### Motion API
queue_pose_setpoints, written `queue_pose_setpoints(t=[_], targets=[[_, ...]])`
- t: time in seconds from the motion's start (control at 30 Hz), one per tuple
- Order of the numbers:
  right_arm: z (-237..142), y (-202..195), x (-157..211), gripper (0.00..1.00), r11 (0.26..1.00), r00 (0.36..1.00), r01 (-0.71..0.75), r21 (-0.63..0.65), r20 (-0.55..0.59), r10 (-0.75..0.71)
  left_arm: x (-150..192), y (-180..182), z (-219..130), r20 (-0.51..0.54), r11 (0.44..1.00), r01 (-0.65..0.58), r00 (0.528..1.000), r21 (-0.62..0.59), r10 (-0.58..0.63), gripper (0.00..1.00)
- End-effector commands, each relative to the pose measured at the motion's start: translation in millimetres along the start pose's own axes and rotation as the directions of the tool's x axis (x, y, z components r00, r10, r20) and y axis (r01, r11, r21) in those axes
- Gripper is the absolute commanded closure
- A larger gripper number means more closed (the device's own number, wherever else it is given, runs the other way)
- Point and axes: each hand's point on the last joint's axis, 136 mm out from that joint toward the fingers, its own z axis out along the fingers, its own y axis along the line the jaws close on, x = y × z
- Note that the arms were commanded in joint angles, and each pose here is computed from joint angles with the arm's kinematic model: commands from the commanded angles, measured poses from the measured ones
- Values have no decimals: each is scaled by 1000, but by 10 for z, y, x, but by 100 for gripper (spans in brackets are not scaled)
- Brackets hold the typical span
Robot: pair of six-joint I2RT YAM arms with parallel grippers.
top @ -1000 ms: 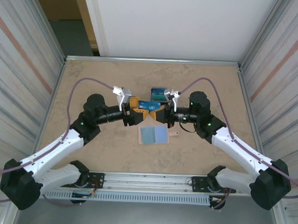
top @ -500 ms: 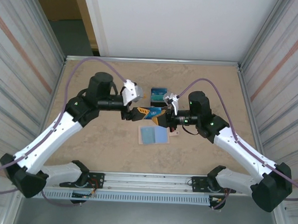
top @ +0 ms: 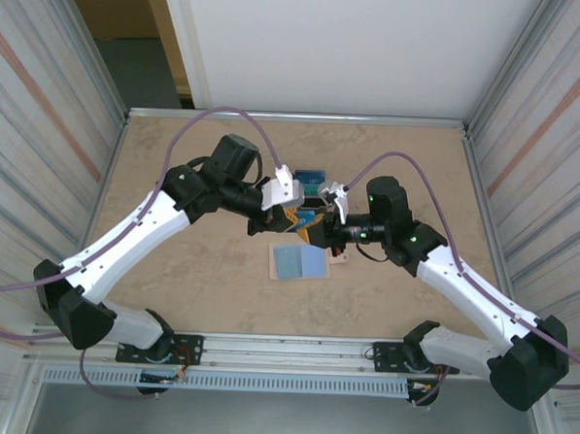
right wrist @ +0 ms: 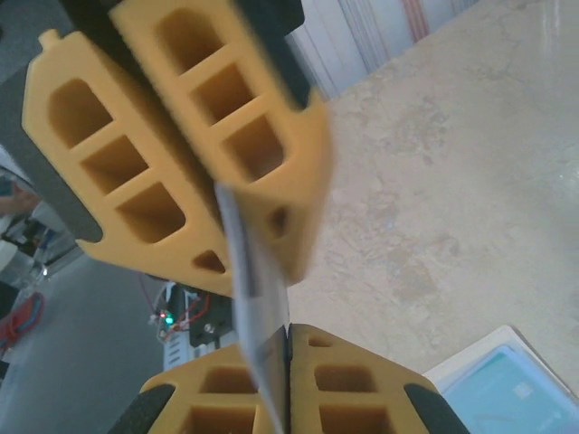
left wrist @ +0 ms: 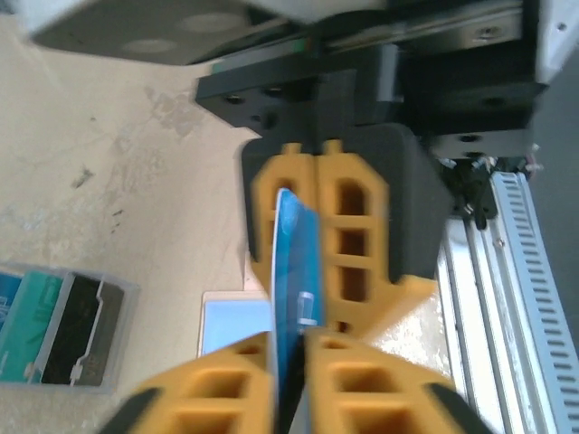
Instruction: Take the credit cards out of the card holder
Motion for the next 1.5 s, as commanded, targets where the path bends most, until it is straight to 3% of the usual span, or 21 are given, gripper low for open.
queue_pose_setpoints(t=[0.0,0.1,0.2,0.4,0.43,0.73,1.0,1.23,1.47], targets=[[-92,229,-160,86,996,997,67,-53,30,-65,2,33,-38,-22,1000,-12,1000,-18,11,100],[-119,218,-172,71,997,998,64,-41,29,-62,5,95,-42,-26,998,-20,999,-54,19,100],[-168,131,-193,36,999,998,45,21,31,-46,2,185,-64,-21,993,-45,999,-111,43,100],[-345,-94,-206,17,986,998,-10,166,66,-1,7,551,-121,7,954,-107,994,-279,113,100],[-360,-127,-204,0,984,998,-24,177,68,12,18,624,-123,13,949,-107,993,-296,115,100],[-877,-103,-376,1,935,967,-19,355,243,-73,178,1290,37,39,951,-96,993,-294,113,100],[-1180,-512,-286,1,804,940,-165,571,337,-47,331,1758,444,-23,955,-171,985,-242,171,100],[-1315,-692,-255,1,729,926,-214,650,373,-62,532,2071,835,-79,970,-180,983,-166,169,100],[-1343,-762,-198,1,702,925,-233,673,377,-54,714,2261,1110,-97,967,-213,975,-141,201,100]])
